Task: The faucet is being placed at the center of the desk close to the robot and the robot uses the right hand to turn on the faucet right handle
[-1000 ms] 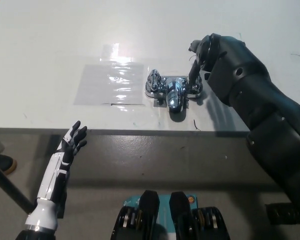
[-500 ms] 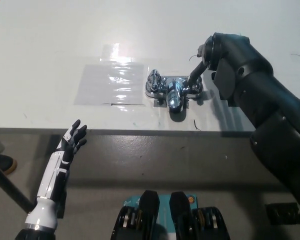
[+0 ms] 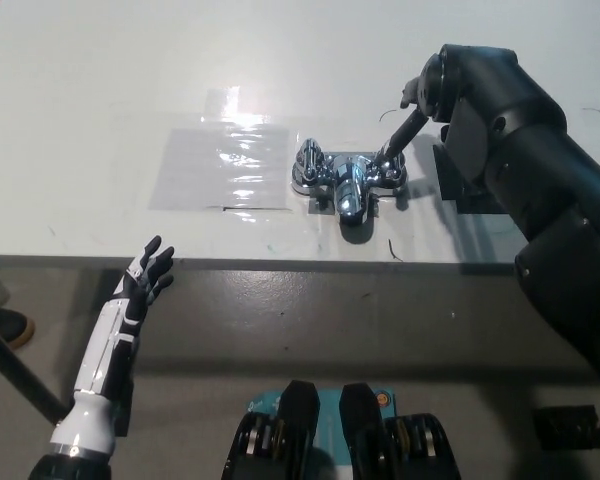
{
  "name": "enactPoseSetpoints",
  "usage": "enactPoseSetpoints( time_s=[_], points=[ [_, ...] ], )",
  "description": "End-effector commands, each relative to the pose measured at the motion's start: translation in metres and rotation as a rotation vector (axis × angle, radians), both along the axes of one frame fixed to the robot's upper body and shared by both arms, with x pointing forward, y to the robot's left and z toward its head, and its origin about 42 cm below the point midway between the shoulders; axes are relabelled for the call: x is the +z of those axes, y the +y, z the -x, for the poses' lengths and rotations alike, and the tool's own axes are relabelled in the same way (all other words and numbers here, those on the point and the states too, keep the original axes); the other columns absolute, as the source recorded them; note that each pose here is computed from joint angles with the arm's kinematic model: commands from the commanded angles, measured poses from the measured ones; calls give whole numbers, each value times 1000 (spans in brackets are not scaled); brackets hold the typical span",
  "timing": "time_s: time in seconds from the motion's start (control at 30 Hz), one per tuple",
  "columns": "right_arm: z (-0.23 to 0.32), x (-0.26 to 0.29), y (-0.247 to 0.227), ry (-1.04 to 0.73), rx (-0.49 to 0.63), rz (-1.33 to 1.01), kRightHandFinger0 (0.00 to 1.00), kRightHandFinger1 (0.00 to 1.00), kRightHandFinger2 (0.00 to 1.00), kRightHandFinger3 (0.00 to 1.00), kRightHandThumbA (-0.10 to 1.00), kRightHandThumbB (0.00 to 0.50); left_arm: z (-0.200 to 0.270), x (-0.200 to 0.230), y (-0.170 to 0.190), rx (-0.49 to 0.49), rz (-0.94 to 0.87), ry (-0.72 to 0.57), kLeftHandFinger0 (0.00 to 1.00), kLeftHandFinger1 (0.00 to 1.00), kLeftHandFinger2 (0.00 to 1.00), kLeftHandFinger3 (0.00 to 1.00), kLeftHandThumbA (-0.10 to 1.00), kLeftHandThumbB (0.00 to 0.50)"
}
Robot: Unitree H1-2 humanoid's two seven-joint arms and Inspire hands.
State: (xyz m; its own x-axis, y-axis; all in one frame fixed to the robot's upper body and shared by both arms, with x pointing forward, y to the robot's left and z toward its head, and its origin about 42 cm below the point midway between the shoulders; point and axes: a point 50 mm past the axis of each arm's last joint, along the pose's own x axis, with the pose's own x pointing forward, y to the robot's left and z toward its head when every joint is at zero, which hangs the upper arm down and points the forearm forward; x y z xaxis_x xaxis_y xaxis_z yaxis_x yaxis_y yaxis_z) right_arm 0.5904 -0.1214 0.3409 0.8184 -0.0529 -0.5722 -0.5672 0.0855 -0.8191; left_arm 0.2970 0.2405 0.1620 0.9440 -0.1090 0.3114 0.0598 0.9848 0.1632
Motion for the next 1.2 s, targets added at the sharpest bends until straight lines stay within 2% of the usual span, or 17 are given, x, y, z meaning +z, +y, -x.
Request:
enactPoseSetpoints(
  time_s=[0.0,0.07,0.1,0.2,0.27,0.33,0.47,0.53,0.6,0.63,0.83,0.9,0.93,1.0,1.07,1.17],
  points=[
    [-8,48,-11,-80,1,39,1000,1000,1000,1000,790,278,-3,15,4,-3,-18,-60,1000,1000,1000,1000,1000,297],
    [-8,47,-13,-82,-12,36,1000,1000,1000,1000,763,290,-4,15,4,-5,-17,-58,1000,1000,1000,1000,1000,305],
    [-8,46,-14,-75,-6,54,1000,1000,1000,1000,785,281,-4,15,4,-7,-16,-58,1000,1000,1000,1000,1000,305],
    [-7,43,-15,-64,-1,73,1000,1000,1000,1000,805,299,-5,16,5,-7,-20,-58,1000,1000,1000,1000,1000,309],
    [-7,42,-15,-57,-3,44,1000,1000,1000,1000,791,287,-5,16,5,-7,-24,-63,1000,1000,1000,1000,1000,299],
    [-7,40,-16,-52,-18,31,1000,1000,1000,1000,751,305,-5,15,4,-10,-15,-60,1000,1000,1000,1000,1000,297],
    [-7,37,-17,-48,-13,85,1000,1000,1000,1000,779,345,-5,17,4,-11,-24,-69,1000,1000,1000,1000,1000,295],
    [-7,32,-20,-56,-25,80,1000,1000,1000,1000,737,384,-3,15,3,-10,-16,-62,1000,1000,1000,1000,1000,299],
    [-7,28,-22,-68,-37,78,1000,1000,1000,1000,712,399,-2,15,3,-11,-16,-61,1000,1000,1000,1000,1000,301],
    [-7,24,-23,-86,-59,87,1000,1000,1000,1000,704,437,0,14,3,-11,-22,-55,1000,1000,1000,1000,1000,301],
    [-5,10,-27,-70,-55,121,1000,1000,1000,1000,734,477,6,10,3,-13,-12,-37,1000,1000,1000,1000,1000,306],
    [-5,8,-29,-53,-44,143,1000,1000,1000,1000,808,450,6,9,2,-10,-16,-38,1000,1000,1000,1000,1000,300],
    [-5,8,-30,-48,-41,148,1000,1000,1000,1000,831,454,6,9,2,-7,-16,-40,1000,1000,1000,1000,1000,301],
    [-5,10,-33,-35,-38,150,1000,1000,1000,1000,838,448,6,8,2,-5,-15,-39,1000,1000,1000,1000,1000,298],
    [-6,13,-36,-16,-35,173,1000,1000,1000,1000,857,412,6,8,2,-6,-15,-36,1000,1000,1000,1000,1000,302],
    [-7,17,-38,-33,-40,185,1000,1000,1000,1000,837,406,5,8,3,-8,-21,-43,1000,1000,1000,1000,1000,298]
  ],
)
